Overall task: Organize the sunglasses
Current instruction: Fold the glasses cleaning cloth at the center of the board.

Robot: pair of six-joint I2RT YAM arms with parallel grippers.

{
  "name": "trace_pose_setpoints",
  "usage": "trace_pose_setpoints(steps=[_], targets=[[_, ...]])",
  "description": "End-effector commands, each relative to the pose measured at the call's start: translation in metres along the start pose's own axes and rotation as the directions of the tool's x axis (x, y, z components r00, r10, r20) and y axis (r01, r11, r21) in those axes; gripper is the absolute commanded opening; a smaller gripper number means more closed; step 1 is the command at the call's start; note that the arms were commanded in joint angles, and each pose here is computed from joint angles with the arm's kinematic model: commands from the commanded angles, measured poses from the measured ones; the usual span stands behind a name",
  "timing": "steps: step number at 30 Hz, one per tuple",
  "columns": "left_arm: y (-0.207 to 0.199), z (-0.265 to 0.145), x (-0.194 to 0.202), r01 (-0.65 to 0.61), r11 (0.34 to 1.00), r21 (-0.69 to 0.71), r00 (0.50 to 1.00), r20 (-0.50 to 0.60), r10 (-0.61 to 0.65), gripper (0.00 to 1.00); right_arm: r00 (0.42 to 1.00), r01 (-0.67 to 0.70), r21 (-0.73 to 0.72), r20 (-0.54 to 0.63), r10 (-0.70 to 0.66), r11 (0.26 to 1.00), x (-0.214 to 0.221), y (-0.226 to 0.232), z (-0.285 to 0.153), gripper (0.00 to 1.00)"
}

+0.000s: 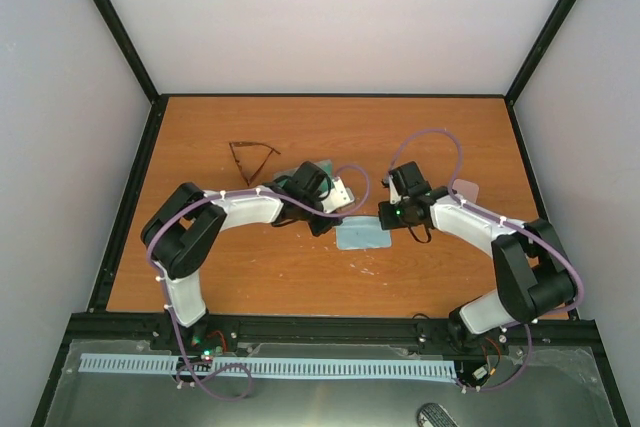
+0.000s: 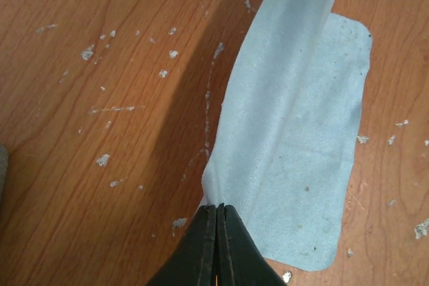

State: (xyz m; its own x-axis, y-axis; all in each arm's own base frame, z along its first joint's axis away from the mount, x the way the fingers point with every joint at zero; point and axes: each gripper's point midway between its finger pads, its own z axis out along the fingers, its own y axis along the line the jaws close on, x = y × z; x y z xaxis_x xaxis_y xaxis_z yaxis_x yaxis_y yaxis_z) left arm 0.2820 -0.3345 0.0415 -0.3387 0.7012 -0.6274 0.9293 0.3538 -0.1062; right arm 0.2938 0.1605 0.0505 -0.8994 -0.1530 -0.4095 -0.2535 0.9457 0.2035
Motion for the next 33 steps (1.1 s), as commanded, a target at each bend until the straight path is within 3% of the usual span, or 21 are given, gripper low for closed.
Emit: trace_pose_setpoints(steps=[1, 16, 33], targets=[[-0.012, -0.008, -0.013, -0.002, 0.999, 0.034, 0.999, 0.044, 0.001, 0.01, 1.000, -0.010, -0.015, 0.008, 0.010, 1.000, 0.004, 0.002, -0.003, 0.03], [-0.026, -0.003, -0.009, -0.006, 0.998, 0.065, 1.000, 0.029, 0.004, 0.03, 0.999, -0.010, 0.025, 0.054, 0.009, 1.000, -0.005, -0.004, 0.001, 0.03], [-0.033, -0.001, -0.006, -0.007, 0.997, 0.078, 1.000, 0.021, 0.006, 0.10, 0.999, -0.030, -0.061, -0.044, 0.028, 0.998, 0.032, 0.005, 0.014, 0.04]])
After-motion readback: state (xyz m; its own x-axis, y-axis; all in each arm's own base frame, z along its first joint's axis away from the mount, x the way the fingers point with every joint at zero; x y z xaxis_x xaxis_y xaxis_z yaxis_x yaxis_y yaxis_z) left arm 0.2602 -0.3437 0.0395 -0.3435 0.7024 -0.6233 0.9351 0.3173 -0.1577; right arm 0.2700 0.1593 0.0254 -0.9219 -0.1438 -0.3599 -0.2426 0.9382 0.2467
